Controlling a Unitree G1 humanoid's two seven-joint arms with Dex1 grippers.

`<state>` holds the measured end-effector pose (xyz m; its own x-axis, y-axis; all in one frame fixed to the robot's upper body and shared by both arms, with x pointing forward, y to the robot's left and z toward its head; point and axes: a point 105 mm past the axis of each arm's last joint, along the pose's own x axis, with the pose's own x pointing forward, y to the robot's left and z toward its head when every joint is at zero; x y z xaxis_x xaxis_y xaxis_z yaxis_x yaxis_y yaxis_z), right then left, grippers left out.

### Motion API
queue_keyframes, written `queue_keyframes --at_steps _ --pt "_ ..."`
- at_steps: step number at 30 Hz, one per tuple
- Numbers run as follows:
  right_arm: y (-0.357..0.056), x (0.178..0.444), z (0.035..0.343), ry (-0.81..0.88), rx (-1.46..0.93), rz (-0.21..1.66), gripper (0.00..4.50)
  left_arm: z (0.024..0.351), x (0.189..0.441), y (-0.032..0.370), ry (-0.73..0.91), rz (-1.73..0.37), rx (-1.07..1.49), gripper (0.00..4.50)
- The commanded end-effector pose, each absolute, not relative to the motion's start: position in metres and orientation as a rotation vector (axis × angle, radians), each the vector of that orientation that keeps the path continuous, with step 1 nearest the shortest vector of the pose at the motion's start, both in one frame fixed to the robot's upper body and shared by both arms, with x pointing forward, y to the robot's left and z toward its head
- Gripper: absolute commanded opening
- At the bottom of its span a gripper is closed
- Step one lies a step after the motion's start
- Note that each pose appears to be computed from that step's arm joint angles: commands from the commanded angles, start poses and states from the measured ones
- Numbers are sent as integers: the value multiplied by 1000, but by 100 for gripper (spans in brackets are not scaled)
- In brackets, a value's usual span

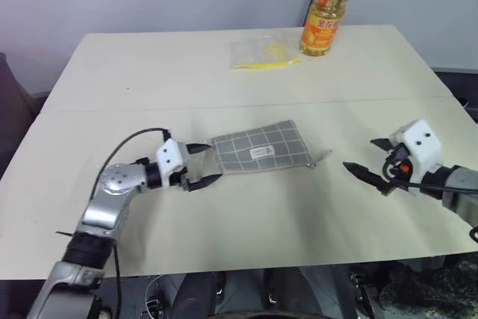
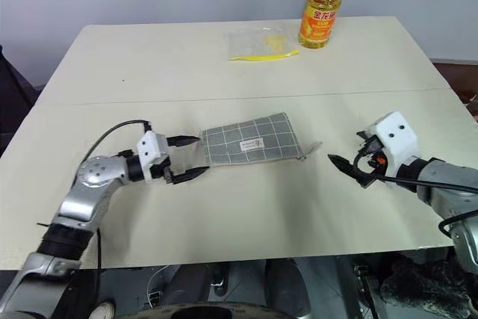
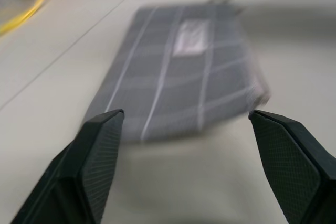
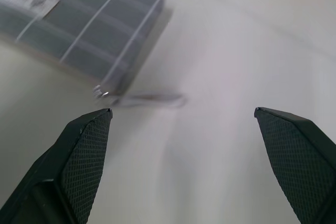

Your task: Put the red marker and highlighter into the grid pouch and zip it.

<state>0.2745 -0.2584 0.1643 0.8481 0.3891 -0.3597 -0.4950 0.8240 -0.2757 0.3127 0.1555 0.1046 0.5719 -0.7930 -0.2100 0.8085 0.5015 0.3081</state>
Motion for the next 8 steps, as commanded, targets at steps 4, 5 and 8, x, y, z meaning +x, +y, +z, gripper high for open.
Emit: queue_keyframes --at_steps 4,5,8 --pt "-268 275 165 238 -317 503 450 111 312 212 99 -722 423 406" --pt "-269 276 164 239 -305 507 450 110 310 217 112 -706 425 406" --pt "-269 278 159 246 -282 522 450 108 302 226 132 -674 405 406"
